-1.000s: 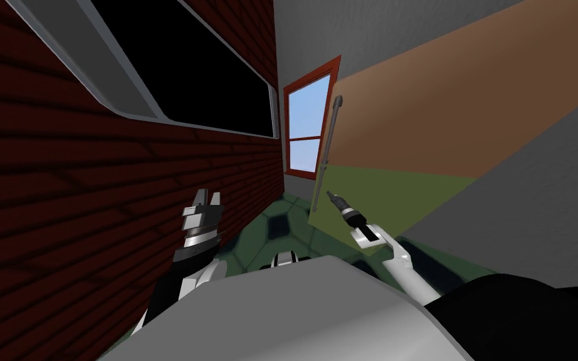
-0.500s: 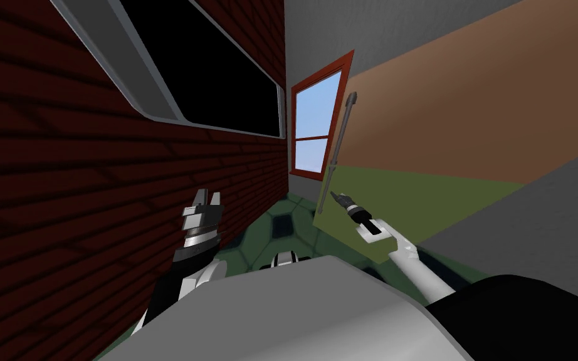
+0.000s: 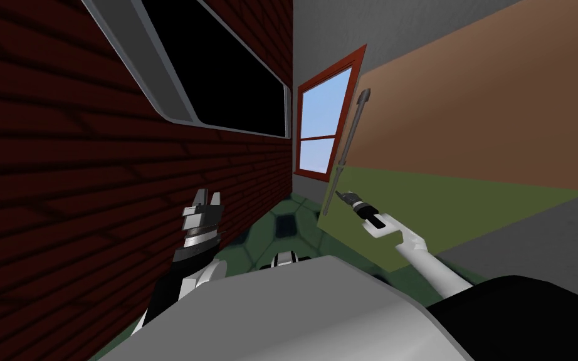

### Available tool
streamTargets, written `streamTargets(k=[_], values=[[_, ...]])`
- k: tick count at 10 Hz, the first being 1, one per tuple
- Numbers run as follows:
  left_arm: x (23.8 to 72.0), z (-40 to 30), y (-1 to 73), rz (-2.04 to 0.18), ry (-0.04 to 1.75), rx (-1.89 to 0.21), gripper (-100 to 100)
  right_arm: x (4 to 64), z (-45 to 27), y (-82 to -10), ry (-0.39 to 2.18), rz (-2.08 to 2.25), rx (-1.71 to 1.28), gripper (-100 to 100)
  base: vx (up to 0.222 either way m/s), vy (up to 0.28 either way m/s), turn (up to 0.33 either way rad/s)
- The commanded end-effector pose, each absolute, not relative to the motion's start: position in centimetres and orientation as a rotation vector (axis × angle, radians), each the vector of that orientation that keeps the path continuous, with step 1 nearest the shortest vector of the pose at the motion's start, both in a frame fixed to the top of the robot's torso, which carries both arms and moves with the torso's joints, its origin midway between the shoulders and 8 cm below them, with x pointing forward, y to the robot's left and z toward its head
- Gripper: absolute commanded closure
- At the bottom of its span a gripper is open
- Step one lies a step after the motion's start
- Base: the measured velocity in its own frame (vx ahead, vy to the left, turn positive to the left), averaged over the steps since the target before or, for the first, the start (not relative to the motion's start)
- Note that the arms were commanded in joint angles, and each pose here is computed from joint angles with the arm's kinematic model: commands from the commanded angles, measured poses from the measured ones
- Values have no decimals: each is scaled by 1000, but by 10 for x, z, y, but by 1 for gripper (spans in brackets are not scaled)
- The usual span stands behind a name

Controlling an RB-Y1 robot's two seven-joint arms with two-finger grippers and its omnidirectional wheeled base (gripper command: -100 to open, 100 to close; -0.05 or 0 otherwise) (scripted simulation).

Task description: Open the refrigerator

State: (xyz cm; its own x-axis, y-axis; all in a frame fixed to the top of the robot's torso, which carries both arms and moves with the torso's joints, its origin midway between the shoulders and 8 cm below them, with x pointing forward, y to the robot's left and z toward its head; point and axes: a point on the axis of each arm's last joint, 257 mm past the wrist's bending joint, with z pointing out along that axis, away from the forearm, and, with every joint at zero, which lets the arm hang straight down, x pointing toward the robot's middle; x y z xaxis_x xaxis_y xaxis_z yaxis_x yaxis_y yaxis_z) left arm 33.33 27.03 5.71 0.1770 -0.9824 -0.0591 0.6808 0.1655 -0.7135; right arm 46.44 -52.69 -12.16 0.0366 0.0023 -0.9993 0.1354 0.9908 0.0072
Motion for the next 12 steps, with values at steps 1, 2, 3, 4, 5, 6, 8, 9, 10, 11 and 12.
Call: streamTargets(k=[1,2,3,4,5,6,8,9,10,11,12], values=[[333,57,270,-1290,597,-620,0,467,-112,-572,1567,-291,33,-100,15,50,163],[333,57,270,-1290,597,-620,0,466,-107,-590,1577,-369,7,-100,13,72,185],[333,57,270,-1290,597,-620,0,466,-105,-592,1578,-382,-6,-100,19,58,45],[333,57,270,-1290,597,-620,0,466,-96,-612,1587,-467,-39,-100,27,53,78],[333,57,270,-1290,597,-620,0,464,-90,-630,1595,-541,-60,-100,27,60,164],[333,57,270,-1290,597,-620,0,463,-77,-648,1597,-623,-97,-100,23,54,154],[333,57,270,-1290,597,-620,0,460,-55,-678,1598,-762,-146,-100,29,59,134],[333,57,270,-1290,597,-620,0,458,-43,-691,1596,-825,-169,-100,29,53,115],[333,57,270,-1290,597,-620,0,456,-32,-702,1594,-879,-188,-100,22,49,101],[333,57,270,-1290,597,-620,0,454,-23,-711,1591,-926,-203,-100,17,50,97],[333,57,270,-1290,597,-620,0,452,-15,-718,1588,-966,-216,-100,16,38,81]])
